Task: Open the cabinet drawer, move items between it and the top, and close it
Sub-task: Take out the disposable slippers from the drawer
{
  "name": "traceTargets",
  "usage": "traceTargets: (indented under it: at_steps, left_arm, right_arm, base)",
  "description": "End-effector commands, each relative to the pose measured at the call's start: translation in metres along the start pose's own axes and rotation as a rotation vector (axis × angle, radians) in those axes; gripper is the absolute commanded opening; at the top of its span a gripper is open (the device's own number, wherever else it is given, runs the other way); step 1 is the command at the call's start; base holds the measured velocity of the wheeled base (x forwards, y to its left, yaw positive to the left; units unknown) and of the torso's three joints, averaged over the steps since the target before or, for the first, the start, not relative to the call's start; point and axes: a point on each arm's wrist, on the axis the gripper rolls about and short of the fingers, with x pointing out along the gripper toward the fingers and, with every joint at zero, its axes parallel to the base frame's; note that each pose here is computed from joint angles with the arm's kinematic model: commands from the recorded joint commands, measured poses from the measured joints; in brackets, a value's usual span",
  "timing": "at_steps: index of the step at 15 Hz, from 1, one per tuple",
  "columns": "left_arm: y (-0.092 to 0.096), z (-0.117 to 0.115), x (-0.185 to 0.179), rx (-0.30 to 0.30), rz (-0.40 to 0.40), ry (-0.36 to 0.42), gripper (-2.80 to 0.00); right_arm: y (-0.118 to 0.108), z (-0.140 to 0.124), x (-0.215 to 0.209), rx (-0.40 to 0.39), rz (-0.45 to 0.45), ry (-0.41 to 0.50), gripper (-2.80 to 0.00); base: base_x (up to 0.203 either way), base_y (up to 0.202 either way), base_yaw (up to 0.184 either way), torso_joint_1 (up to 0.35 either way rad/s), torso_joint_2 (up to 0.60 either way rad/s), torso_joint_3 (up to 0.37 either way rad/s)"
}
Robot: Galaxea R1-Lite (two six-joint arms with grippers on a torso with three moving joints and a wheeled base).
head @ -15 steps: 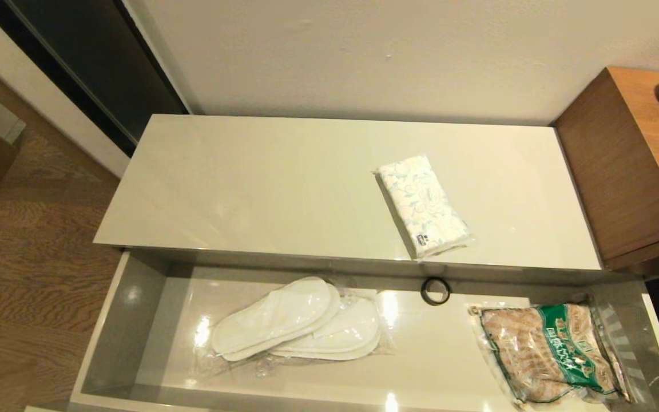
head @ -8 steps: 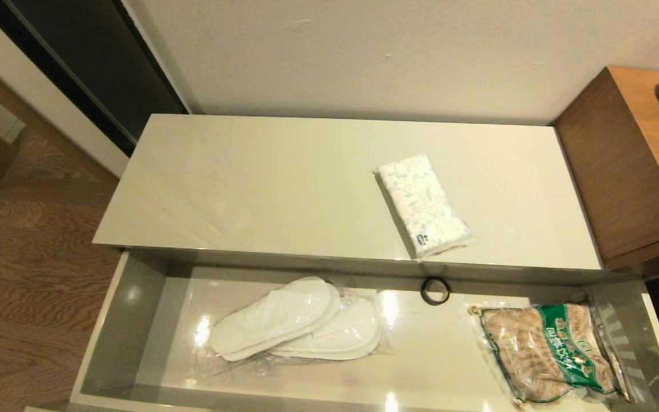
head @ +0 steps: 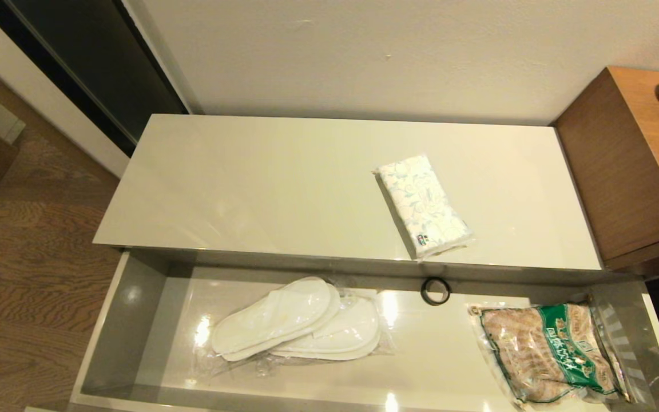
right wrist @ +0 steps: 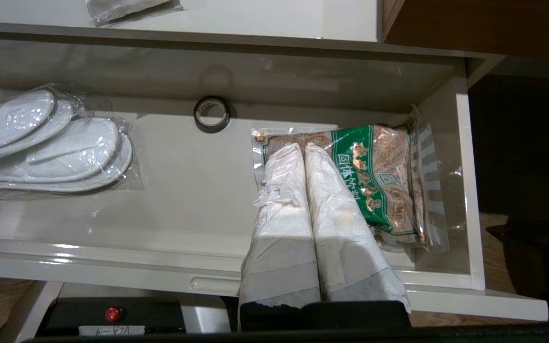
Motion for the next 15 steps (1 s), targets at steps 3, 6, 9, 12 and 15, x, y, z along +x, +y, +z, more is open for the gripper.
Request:
traceTargets:
  at_steps: [3,6,9,12,15]
  left_arm:
    - [-0.010,-0.016,0.024,0.050,-0.111,0.057,-2.80]
    - [-0.020,-0.030,0.039,0.064,-0.163,0.109,-2.80]
    - [-0.021,-0.036,0.072,0.107,-0.218,0.091,-2.80]
    - [-0.023,-0.032,0.094,0.186,-0.296,0.049,-2.80]
    - [-0.030,-0.026,0.099,0.294,-0.361,-0.012,-2.80]
  right_arm:
    - [0.000,0.000,0.000,0.000,0.001,0.004,-2.80]
    - [0.000,0.000,0.000,0.000,0.001,0.004,-2.80]
    - [0.000,0.000,0.000,0.000,0.001,0.004,-2.80]
    - [0.000,0.000,0.000,0.000,0.001,0.004,-2.80]
    - [0.000,0.000,0.000,0.000,0.001,0.004,-2.80]
  base:
    - [0.000,0.000,0.000,0.000,0.00,0.000]
    - [0.000,0.000,0.000,0.000,0.00,0.000]
    - [0.000,0.000,0.000,0.000,0.00,0.000]
    - [0.000,0.000,0.000,0.000,0.00,0.000]
    - [0.000,0.000,0.000,0.000,0.00,0.000]
